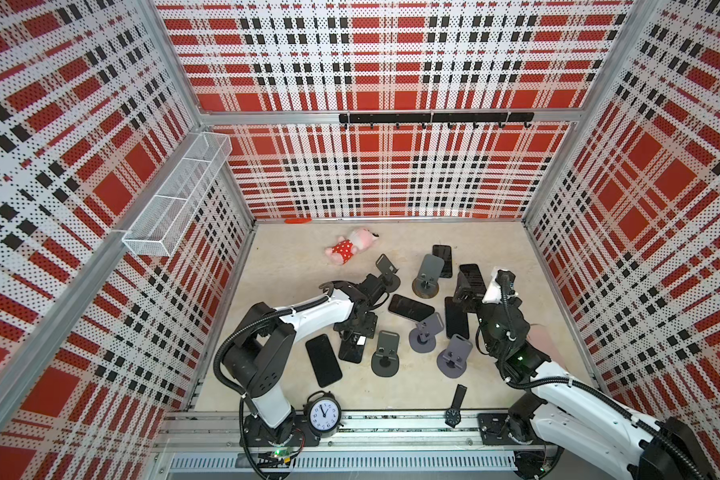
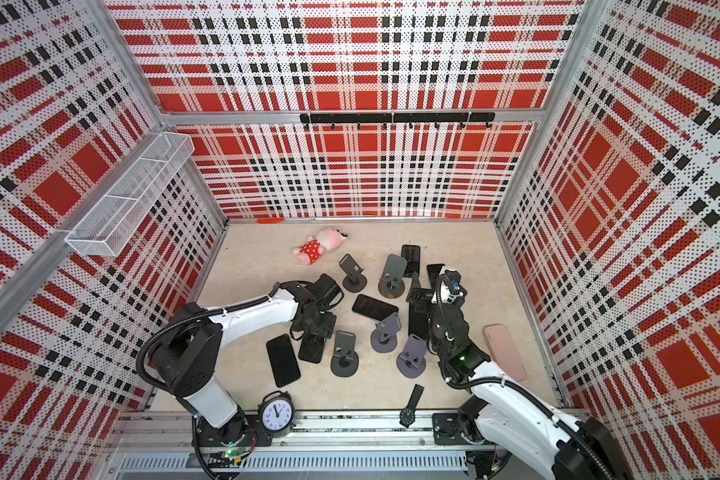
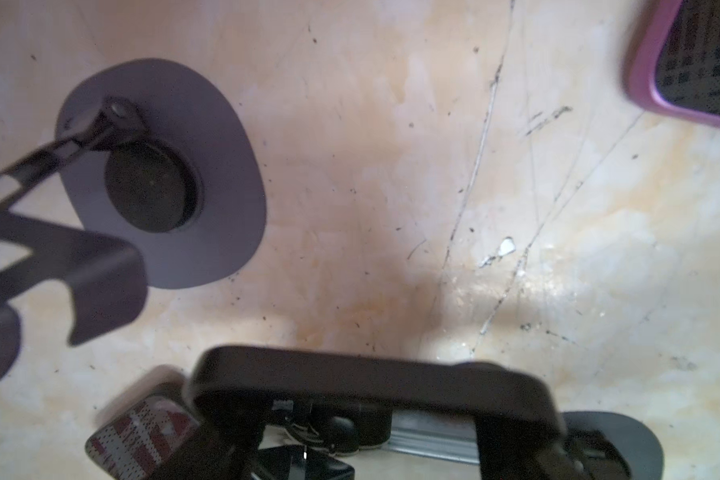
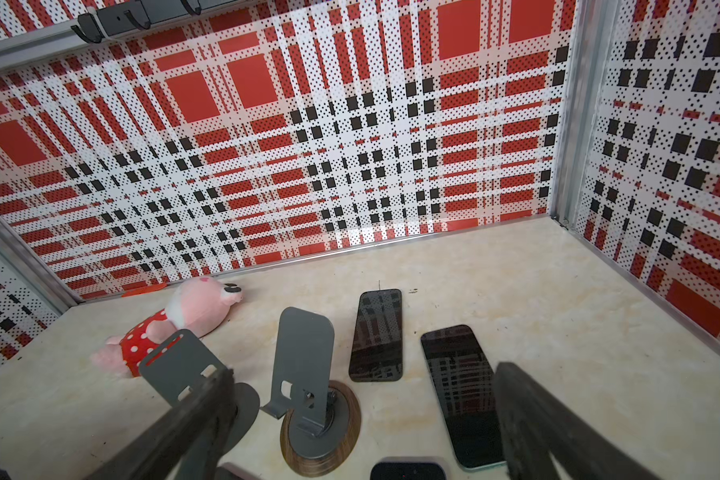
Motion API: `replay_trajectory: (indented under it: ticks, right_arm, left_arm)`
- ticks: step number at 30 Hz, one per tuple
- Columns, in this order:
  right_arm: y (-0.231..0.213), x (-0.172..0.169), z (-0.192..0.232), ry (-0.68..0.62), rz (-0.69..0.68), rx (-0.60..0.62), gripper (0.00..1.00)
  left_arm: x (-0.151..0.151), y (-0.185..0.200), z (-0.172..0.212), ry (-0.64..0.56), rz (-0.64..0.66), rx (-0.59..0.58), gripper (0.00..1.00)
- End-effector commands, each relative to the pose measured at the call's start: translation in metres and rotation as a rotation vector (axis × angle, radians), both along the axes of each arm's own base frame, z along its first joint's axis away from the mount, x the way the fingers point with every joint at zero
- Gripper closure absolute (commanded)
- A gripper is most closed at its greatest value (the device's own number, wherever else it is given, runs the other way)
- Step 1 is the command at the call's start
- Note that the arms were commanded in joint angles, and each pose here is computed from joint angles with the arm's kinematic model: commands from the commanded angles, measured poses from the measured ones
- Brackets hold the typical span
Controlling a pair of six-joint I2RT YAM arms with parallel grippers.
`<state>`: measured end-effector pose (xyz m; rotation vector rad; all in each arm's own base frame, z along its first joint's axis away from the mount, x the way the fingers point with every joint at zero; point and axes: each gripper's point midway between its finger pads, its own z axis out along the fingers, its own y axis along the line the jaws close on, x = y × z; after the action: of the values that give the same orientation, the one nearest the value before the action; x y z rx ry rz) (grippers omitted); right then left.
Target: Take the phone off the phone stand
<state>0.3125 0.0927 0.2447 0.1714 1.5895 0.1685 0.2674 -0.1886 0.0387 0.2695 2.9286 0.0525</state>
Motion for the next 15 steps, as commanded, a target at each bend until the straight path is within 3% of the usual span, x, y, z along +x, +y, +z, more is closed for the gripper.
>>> replay_trajectory:
  ticks: [1, 15]
  right_arm:
    - [-0.002, 0.001, 0.002, -0.014, -0.01, 0.01, 0.0]
    - [-0.004, -0.003, 0.008, -0.027, -0.013, 0.019, 0.0]
  left_arm:
    - [0.001, -0.002, -0.013, 0.022, -0.019, 0.002, 0.35]
    - [0.004, -0.011, -0.039, 0.062, -0.033, -0.012, 0.33]
